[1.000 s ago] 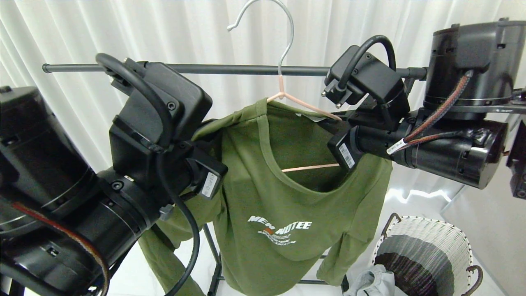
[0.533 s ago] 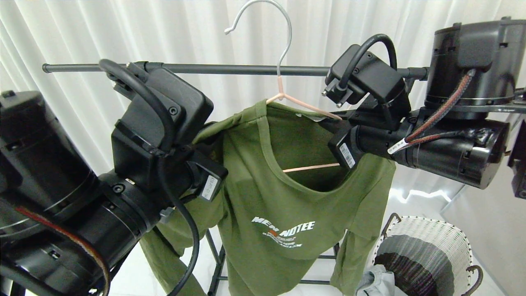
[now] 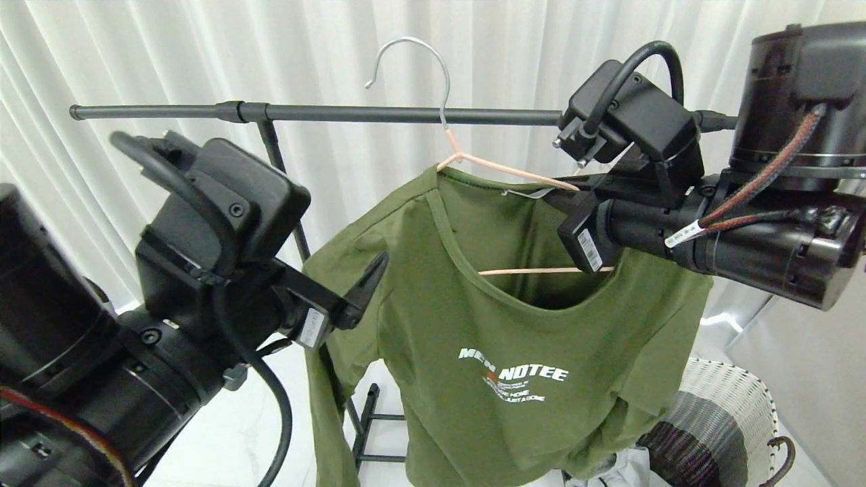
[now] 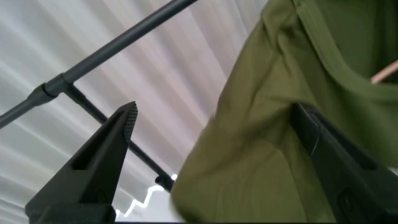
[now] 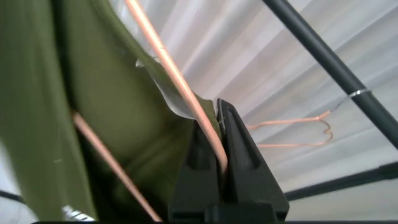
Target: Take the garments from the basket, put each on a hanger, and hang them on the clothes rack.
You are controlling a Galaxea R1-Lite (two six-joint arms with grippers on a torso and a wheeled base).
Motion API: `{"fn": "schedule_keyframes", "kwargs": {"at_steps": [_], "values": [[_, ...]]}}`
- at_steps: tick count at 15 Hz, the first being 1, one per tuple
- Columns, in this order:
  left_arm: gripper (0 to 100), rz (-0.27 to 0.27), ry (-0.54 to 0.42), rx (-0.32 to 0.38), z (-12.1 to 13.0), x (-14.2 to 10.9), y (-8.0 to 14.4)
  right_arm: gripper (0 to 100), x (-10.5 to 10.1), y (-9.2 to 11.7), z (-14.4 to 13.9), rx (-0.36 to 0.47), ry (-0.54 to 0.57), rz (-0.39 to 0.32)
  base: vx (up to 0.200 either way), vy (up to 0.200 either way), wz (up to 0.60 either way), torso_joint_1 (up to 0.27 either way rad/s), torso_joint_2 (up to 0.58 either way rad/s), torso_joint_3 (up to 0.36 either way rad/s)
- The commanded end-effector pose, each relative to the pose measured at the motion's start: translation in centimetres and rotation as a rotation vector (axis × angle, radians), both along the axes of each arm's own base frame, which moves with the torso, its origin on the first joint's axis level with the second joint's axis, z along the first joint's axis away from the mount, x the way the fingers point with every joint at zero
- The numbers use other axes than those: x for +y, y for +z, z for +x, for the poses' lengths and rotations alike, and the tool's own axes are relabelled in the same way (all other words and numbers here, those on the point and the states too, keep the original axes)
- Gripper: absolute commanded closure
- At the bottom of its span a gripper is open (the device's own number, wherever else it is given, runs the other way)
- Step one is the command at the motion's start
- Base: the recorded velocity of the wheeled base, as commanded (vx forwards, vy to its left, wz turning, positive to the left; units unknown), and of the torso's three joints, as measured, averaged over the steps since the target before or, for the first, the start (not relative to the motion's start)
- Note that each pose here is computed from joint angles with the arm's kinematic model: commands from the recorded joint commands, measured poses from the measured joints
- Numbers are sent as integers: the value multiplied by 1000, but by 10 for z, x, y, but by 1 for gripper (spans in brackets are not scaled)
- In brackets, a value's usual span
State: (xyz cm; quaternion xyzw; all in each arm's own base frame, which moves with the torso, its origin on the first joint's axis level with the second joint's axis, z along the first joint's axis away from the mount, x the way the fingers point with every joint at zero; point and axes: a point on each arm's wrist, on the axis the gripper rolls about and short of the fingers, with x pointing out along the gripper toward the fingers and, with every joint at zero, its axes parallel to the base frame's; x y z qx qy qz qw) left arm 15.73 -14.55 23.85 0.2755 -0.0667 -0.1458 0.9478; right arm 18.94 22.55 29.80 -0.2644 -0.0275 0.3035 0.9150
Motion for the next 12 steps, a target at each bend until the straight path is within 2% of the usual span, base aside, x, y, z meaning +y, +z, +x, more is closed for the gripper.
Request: {"fn": "schedule_keyframes", "kwargs": {"at_steps": [1,6,9,12], "values": [[0,-14,43,-16,-9,21,0,100,-11,1,-6,-5,-8,6,0,0,0,0,0,0],[0,-5,69,-5,-25,43,-13,100,-26,3,-16,-33,-14,37,0,0,0,0,0,0],[0,-8,133,57,-17,53,-30,100,-29,3,-18,-88,-9,57,0,0,0,0,0,0],[0,27,96,148,0,72,-52,100,-34,3,-23,-116,1,73,0,0,0,0,0,0]]}}
